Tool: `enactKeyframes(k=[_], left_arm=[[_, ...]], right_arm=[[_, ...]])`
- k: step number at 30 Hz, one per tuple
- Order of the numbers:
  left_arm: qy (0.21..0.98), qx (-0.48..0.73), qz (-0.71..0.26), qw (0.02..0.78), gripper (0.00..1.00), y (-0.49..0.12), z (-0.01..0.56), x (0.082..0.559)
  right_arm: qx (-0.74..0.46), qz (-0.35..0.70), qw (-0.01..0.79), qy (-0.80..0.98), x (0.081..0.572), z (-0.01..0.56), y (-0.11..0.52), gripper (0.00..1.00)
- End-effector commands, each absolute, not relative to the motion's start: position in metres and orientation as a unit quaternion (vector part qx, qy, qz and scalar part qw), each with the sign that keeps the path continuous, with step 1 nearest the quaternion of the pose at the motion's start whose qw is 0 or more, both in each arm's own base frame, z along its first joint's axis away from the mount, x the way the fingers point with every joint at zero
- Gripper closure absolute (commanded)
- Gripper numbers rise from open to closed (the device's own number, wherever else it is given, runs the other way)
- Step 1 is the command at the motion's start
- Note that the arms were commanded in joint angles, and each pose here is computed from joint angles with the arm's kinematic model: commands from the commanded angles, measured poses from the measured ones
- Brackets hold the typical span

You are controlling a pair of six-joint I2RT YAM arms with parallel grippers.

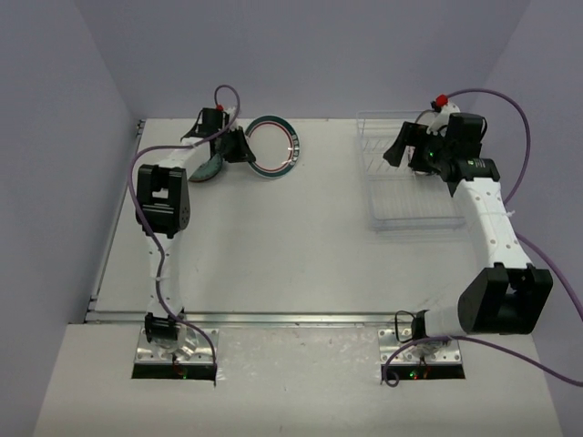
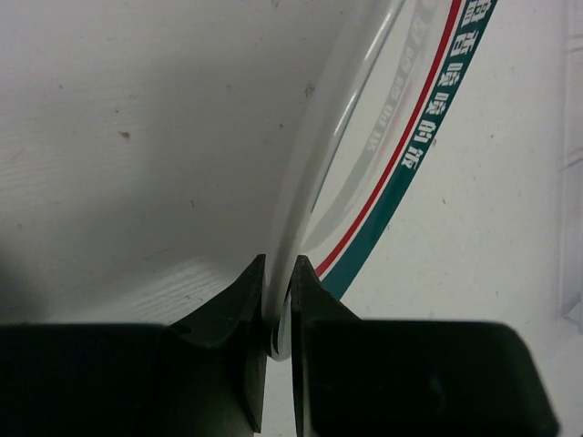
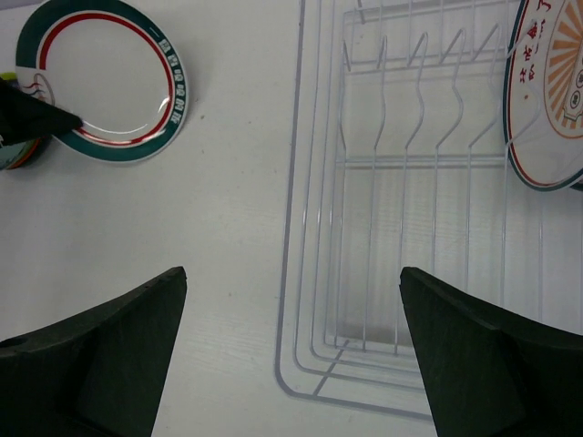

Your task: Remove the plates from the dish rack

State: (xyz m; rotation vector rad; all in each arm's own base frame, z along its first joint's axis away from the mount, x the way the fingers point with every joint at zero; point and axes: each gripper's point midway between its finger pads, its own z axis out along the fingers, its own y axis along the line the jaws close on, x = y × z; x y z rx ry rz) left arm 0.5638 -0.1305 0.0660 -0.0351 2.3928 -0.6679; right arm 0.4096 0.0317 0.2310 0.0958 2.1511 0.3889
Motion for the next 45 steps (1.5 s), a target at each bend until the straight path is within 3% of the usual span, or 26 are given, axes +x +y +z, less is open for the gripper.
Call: enactKeyframes(k=[1,8,11,17,26,32,45], left_arm=[[0.915,-0.011,-0.260,0.308,0.91,-0.134,0.054,0.567],[0.927,-0.030,-0.231,0.294,0.60,-0.119,0.035,0.564],[0.930,-0.033,-0.213,0.296,0.53,-0.113,0.037,0.560],[0.929,-0.032,-0.181,0.321,0.47,-0.100,0.065,0.554],[0.900,-0.005,-0.154,0.407,0.41,-0.098,0.169,0.534],[0.886,0.037,-0.152,0.436,0.41,-0.130,0.210,0.493],[0.873,0.072,-0.103,0.471,0.37,-0.140,0.232,0.466]], right_arm=[[0.024,0.142,0.487,0.861,0.411,0.245,0.026,0.01],[0.027,0.152,0.479,0.864,0.412,0.240,0.029,0.01],[0.027,0.147,0.481,0.864,0.413,0.240,0.027,0.01],[0.022,0.087,0.504,0.859,0.418,0.252,0.007,0.01],[0.009,-0.079,0.522,0.849,0.442,0.263,-0.055,0.01],[0.044,-0.124,0.525,0.841,0.475,0.277,-0.101,0.20],[0.015,-0.159,0.505,0.848,0.543,0.226,-0.126,0.36]])
